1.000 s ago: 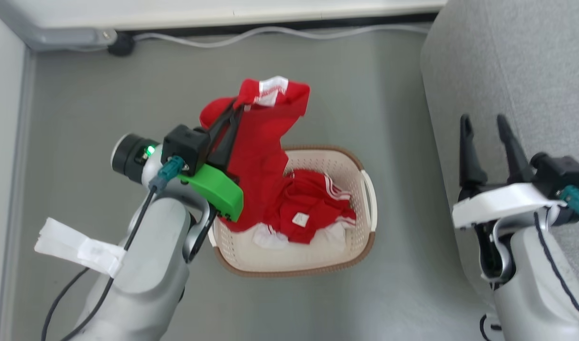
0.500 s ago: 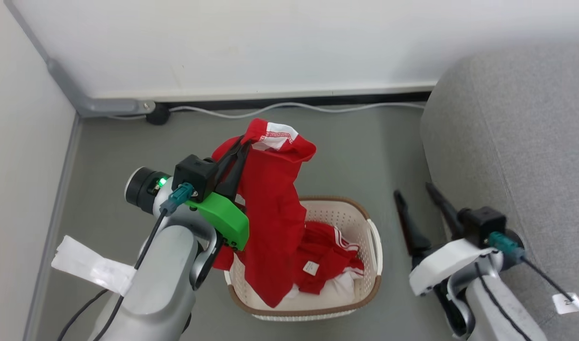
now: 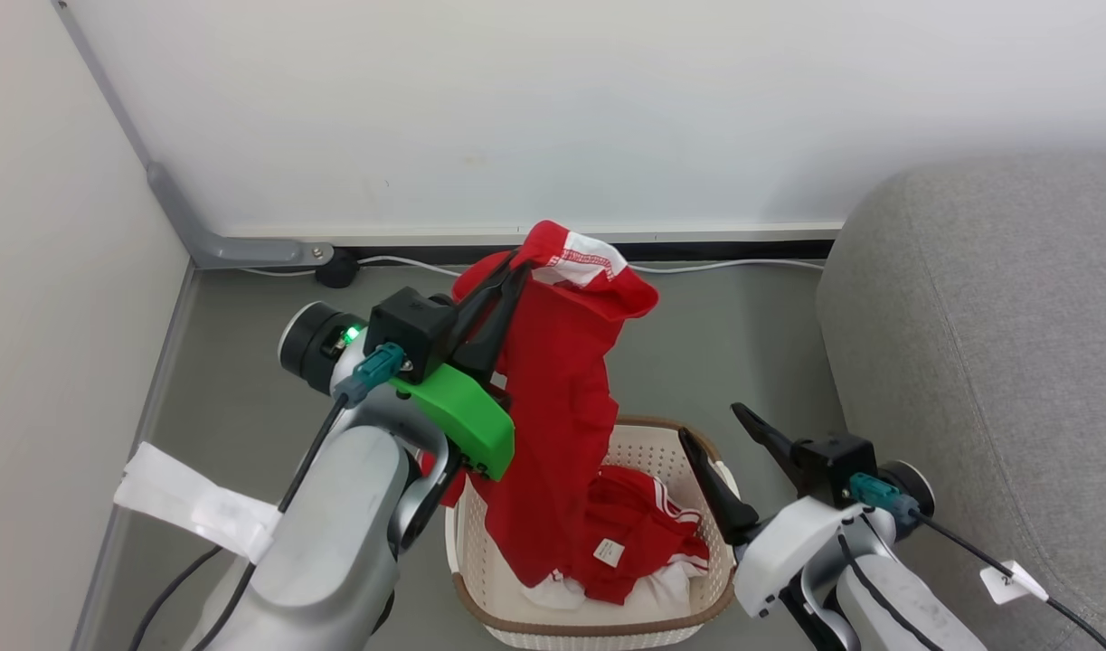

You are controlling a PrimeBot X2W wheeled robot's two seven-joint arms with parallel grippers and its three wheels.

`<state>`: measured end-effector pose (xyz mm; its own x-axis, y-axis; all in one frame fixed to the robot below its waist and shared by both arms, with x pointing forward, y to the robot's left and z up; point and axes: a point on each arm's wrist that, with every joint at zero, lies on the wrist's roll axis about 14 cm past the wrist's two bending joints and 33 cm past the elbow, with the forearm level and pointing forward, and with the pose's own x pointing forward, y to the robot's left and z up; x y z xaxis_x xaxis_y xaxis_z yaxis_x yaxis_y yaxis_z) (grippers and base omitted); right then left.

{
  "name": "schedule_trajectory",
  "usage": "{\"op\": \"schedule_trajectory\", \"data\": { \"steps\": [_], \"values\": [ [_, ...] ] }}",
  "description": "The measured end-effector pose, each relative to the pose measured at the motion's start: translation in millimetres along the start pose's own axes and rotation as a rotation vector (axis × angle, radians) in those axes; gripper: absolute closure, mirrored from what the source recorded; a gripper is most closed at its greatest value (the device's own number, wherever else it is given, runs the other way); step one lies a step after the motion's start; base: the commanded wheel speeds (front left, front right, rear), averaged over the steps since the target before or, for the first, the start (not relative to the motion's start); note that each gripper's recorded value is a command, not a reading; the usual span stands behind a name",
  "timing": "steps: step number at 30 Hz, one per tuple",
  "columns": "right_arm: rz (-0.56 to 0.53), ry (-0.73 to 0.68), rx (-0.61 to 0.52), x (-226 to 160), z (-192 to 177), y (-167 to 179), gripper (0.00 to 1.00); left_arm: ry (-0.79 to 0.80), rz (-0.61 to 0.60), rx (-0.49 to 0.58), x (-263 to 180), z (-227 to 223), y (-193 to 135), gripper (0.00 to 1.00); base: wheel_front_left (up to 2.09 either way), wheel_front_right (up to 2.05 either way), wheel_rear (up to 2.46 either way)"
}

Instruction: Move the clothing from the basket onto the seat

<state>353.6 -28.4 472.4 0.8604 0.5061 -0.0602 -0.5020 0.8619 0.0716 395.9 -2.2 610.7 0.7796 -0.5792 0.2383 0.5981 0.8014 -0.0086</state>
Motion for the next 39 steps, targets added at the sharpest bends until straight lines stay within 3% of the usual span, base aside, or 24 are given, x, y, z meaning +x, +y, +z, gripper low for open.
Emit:
{"op": "schedule_trajectory", "data": {
  "steps": [13, 18, 29, 39],
  "values": [
    [0.075, 0.080, -0.066, 17.6, -12.2, 10.6, 0.00, -0.057, -0.094, -0.001, 1.7, 23.6, -30.6, 1.00, 0.00, 0.00, 0.00],
    [0.172, 0.153, -0.084, 19.4, -30.2, 37.1, 0.00, -0.083, -0.124, -0.016, -1.7, 35.3, -40.8, 1.00, 0.00, 0.00, 0.00],
    [0.316, 0.192, -0.107, 26.1, -34.1, 74.8, 0.00, -0.098, -0.118, -0.011, -7.1, 46.7, -40.9, 1.00, 0.00, 0.00, 0.00],
    [0.354, 0.158, -0.162, 41.6, -18.2, 76.7, 0.00, -0.090, -0.087, -0.019, -8.3, 47.2, -35.3, 1.00, 0.00, 0.00, 0.00]
  ]
}}
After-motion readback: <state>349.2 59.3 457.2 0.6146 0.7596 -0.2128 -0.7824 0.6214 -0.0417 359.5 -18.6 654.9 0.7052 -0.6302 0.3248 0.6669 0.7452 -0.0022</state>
